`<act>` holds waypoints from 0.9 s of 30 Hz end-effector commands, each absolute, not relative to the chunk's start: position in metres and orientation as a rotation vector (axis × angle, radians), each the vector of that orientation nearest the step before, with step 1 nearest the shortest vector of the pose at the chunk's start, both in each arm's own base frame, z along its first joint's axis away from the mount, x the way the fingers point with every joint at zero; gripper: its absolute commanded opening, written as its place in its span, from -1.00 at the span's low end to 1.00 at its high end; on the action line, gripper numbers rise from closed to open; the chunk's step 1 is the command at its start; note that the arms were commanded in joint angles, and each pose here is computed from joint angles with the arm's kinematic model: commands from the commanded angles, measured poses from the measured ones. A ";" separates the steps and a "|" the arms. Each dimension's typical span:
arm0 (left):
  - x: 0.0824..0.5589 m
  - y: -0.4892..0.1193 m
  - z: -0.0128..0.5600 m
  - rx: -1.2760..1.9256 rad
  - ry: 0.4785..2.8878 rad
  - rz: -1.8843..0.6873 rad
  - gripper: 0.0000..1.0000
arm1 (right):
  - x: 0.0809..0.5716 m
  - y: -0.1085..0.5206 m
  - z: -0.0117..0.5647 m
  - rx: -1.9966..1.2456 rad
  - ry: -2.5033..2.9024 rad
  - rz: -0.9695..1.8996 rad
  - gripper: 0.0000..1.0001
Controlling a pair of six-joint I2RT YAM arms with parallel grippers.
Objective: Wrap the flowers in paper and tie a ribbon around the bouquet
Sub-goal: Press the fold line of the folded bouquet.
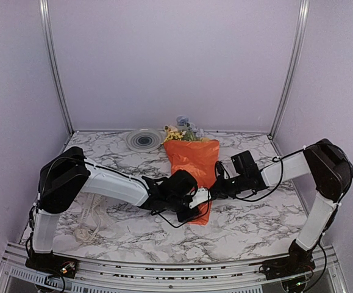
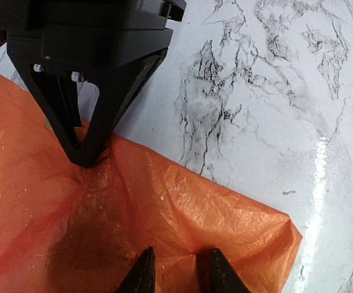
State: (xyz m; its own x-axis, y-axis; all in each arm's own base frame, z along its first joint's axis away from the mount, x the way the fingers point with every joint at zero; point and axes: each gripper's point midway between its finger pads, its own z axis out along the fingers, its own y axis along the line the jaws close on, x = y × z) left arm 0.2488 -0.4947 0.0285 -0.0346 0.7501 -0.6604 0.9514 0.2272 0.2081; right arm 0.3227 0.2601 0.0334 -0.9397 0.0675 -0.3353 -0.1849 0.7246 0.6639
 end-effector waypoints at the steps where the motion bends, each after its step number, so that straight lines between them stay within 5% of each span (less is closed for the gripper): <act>1: 0.217 -0.476 -0.009 1.789 1.884 -0.441 -0.39 | 0.335 0.252 0.029 -0.054 2.589 1.008 -1.00; 9: 0.166 -0.495 0.105 1.811 1.615 -0.960 -0.32 | 0.334 0.252 0.020 -0.064 2.614 1.002 -1.00; 16: 0.308 -0.466 0.092 1.309 1.992 -0.891 -0.72 | 0.332 0.253 0.018 -0.067 2.616 1.010 -1.00; 27: 0.431 -0.447 0.048 0.934 2.169 -0.609 -0.65 | 0.327 0.251 0.015 -0.080 2.639 1.006 -1.00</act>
